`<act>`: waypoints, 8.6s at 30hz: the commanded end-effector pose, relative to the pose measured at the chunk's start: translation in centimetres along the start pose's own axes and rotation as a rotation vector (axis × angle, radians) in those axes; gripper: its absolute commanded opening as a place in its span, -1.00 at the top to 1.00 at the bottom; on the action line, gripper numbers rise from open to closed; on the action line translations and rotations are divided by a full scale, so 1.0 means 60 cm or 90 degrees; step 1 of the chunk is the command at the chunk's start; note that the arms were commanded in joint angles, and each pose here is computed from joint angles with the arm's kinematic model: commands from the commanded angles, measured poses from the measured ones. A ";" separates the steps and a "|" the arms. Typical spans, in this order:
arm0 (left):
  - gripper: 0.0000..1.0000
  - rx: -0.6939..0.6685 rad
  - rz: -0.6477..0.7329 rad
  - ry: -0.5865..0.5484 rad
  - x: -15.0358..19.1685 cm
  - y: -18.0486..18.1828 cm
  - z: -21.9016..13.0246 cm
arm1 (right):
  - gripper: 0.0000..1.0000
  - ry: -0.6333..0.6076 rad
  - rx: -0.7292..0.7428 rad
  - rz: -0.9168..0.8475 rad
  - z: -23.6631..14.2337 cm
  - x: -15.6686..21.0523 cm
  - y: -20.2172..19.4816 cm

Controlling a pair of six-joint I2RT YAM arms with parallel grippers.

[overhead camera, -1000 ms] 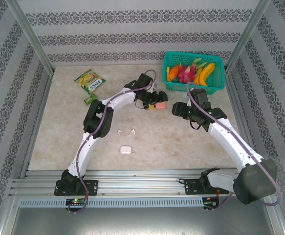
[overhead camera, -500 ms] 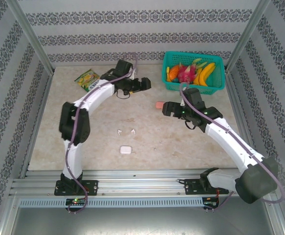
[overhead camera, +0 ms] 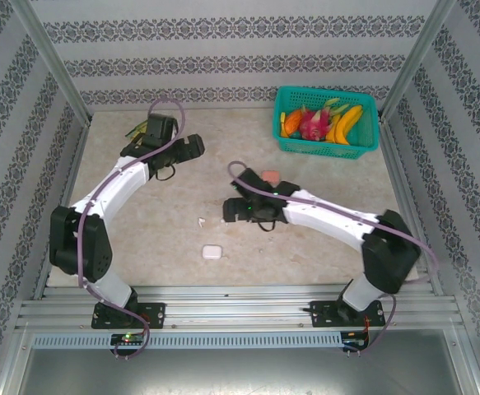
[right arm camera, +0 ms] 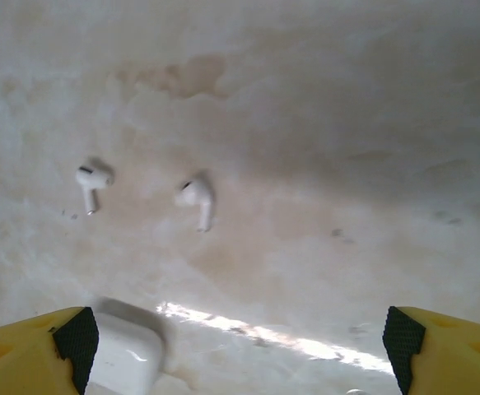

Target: Insert wireless bluetooth earbuds into charging case

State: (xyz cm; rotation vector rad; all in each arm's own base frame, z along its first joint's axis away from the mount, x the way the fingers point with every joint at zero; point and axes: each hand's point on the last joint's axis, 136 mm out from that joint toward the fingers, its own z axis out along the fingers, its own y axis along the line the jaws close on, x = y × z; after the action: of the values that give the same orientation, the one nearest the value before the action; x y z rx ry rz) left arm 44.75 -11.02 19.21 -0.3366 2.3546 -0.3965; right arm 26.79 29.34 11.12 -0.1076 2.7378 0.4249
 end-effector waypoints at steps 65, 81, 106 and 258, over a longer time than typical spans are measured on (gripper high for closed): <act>-1.00 0.063 -0.286 -0.088 -0.039 0.165 -0.058 | -0.19 0.046 0.187 0.171 0.071 0.101 -0.004; -0.99 0.255 -0.146 0.033 0.066 -0.033 0.029 | -0.20 0.001 0.182 0.346 0.036 -0.012 -0.187; -1.00 0.499 -0.020 0.068 0.244 -0.267 0.044 | -0.22 0.007 0.056 0.588 0.062 -0.090 -0.271; 1.00 0.795 0.195 0.284 0.200 -0.378 -0.082 | -0.42 -0.252 -0.295 0.174 -0.059 -0.152 -0.246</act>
State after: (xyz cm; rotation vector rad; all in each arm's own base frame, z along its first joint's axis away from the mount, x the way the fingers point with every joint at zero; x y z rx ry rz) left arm 36.74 -35.21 20.98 0.6517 2.0968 -1.7459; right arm 35.86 14.52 13.45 0.2026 2.2538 1.0236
